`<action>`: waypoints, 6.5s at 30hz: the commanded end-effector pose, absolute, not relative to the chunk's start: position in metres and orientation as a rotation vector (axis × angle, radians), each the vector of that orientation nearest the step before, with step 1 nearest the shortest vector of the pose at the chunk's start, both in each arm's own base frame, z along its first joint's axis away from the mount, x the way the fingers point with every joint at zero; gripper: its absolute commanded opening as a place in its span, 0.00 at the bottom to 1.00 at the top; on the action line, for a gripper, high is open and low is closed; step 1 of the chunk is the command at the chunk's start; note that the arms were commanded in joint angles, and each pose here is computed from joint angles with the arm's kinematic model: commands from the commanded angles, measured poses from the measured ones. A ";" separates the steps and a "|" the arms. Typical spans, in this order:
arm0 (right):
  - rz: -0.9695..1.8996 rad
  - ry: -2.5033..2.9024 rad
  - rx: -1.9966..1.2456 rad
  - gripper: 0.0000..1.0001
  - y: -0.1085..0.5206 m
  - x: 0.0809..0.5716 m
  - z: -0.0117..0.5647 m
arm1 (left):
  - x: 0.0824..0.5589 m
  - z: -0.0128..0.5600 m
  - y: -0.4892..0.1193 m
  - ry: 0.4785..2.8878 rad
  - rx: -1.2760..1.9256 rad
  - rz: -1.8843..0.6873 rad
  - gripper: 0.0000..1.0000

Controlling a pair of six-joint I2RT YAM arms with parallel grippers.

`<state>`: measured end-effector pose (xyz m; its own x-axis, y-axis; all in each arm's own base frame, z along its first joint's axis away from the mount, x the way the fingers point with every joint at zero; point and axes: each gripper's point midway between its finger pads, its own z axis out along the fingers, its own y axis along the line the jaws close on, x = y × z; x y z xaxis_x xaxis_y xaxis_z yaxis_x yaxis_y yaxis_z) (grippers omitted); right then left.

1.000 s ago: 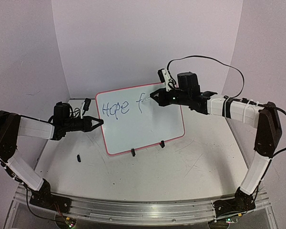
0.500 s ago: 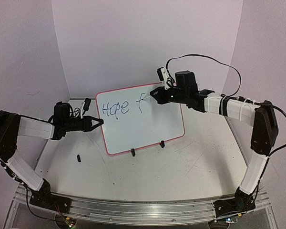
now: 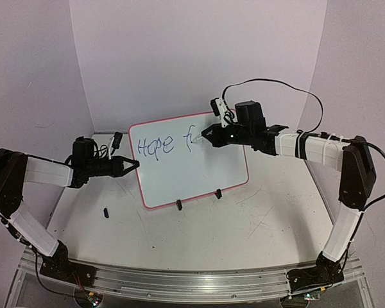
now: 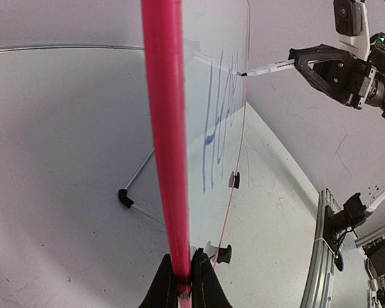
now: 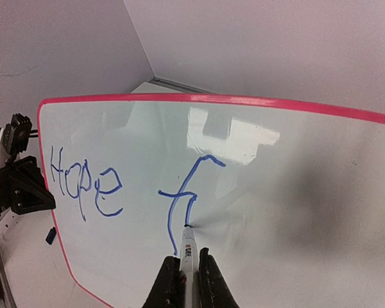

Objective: Write a sentence on the whiteboard

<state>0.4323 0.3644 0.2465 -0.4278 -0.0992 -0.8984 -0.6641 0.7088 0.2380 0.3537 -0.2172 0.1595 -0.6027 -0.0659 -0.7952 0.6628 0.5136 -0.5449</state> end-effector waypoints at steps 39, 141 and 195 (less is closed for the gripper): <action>0.677 1.933 -0.458 0.00 0.334 0.434 0.257 | 0.377 0.153 -0.205 1.973 0.445 -0.975 0.00; 0.787 1.803 -0.416 0.00 0.315 0.441 0.304 | 0.377 0.152 -0.203 1.979 0.443 -0.958 0.00; 0.715 1.902 -0.348 0.00 0.289 0.439 0.276 | 0.378 0.152 -0.206 1.979 0.450 -0.970 0.00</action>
<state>0.4439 0.2957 0.2358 -0.5005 0.0264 -0.8653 -0.5256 0.7850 0.3280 0.3556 -0.2174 0.1608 -0.5998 -0.0608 -0.7978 0.6637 0.5192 -0.5385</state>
